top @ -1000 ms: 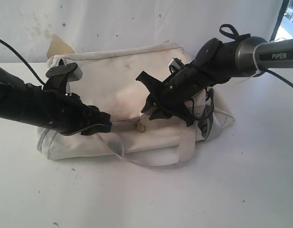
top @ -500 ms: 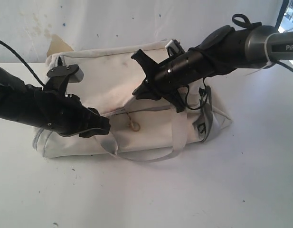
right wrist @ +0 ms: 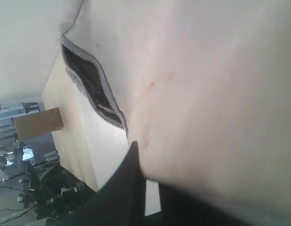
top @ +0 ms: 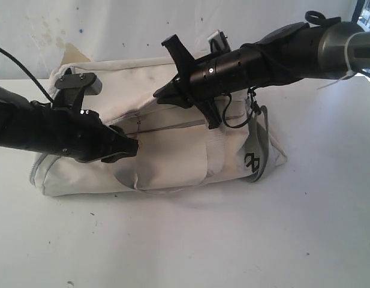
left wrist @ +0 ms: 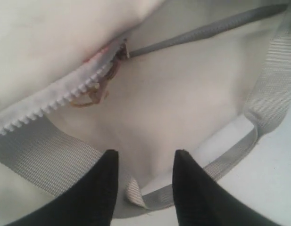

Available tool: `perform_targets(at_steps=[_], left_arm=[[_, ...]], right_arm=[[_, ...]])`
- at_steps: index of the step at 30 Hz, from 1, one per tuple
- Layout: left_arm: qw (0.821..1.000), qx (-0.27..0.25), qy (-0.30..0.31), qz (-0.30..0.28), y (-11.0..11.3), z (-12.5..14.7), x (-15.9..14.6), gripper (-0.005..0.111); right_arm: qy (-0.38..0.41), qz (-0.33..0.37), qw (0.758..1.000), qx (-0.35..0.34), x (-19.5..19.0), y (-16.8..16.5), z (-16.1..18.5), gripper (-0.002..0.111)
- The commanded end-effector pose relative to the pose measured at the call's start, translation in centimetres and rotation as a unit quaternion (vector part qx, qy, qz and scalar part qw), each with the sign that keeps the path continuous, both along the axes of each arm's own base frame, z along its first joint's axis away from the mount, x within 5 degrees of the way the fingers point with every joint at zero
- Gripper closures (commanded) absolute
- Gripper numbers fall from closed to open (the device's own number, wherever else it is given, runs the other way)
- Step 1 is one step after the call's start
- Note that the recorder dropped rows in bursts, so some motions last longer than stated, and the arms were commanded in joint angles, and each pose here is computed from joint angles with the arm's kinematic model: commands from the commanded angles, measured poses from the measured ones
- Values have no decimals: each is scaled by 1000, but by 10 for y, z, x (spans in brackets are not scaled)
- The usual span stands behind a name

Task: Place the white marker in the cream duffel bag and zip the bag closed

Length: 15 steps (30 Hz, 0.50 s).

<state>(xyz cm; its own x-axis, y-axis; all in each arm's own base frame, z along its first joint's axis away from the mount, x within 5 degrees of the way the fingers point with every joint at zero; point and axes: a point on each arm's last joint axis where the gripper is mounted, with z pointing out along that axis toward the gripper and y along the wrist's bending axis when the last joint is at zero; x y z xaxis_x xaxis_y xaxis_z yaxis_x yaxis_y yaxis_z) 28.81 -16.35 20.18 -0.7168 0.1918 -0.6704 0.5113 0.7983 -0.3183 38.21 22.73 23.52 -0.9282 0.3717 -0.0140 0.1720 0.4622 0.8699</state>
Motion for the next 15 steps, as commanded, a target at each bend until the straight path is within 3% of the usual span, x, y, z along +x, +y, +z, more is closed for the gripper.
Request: perform_targets(at_steps=[1,5,10,15], left_arm=[[1000,-5,-6,-10,-3,-6,1,58],[1000,-2,-29,-9,-3,-4,4,43],[998,11,-58,-21,-3,-5,7,42],[991,58,-86,-80,-5,-21,10,42]], right_arm=[[-7,23,1000,16,-5,0,9,108],[-3,32,999,19,-6,0,10,108],[-6,37,999,18,-7,1,10,108],[-10,47,999,18,-8,1,10,108]])
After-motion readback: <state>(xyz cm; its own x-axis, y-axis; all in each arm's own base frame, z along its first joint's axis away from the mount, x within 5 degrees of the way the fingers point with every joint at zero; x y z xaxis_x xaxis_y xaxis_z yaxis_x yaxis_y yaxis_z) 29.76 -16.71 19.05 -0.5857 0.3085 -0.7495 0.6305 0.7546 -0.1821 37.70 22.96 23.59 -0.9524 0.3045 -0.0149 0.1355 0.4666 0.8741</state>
